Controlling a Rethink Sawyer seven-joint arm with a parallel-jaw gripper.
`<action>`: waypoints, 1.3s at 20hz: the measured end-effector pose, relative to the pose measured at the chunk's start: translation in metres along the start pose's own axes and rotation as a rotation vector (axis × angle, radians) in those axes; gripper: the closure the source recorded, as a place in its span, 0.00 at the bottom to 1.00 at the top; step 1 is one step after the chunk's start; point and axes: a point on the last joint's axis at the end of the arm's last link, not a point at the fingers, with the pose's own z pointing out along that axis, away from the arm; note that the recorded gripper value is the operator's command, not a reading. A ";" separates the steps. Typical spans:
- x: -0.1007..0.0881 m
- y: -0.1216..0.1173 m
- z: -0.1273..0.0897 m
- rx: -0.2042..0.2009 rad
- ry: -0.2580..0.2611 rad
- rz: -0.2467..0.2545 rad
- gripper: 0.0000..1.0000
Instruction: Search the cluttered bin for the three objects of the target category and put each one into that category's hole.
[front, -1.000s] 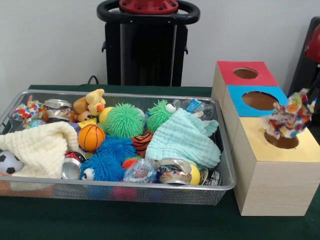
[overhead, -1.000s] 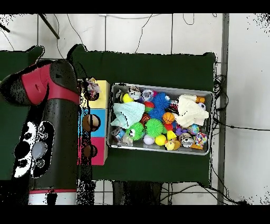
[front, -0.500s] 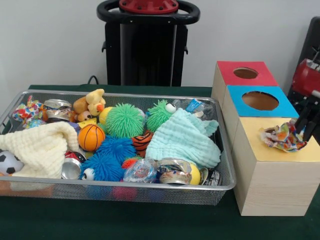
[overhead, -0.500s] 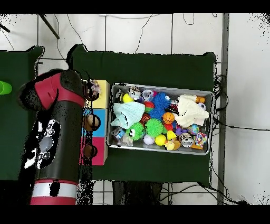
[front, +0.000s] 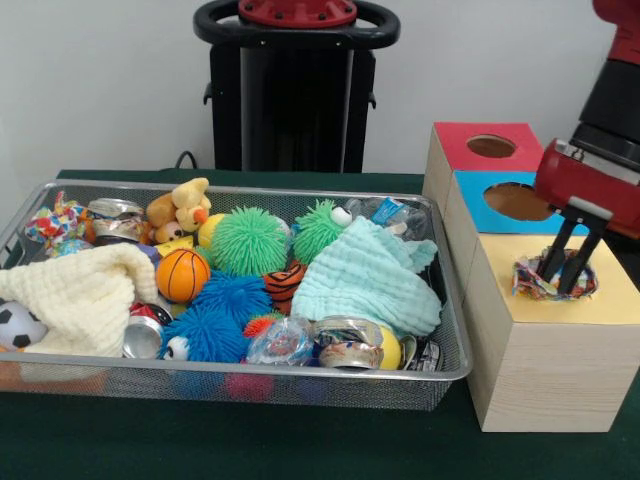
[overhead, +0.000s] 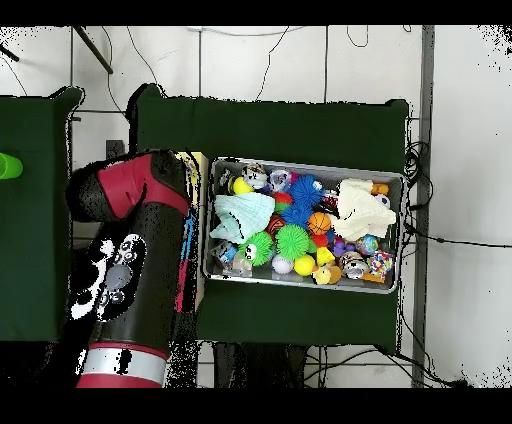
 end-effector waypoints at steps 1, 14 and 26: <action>-0.003 -0.007 0.000 -0.008 -0.001 0.016 1.00; -0.010 -0.046 0.004 -0.012 -0.005 0.071 1.00; 0.021 -0.017 -0.009 -0.009 -0.030 -0.004 1.00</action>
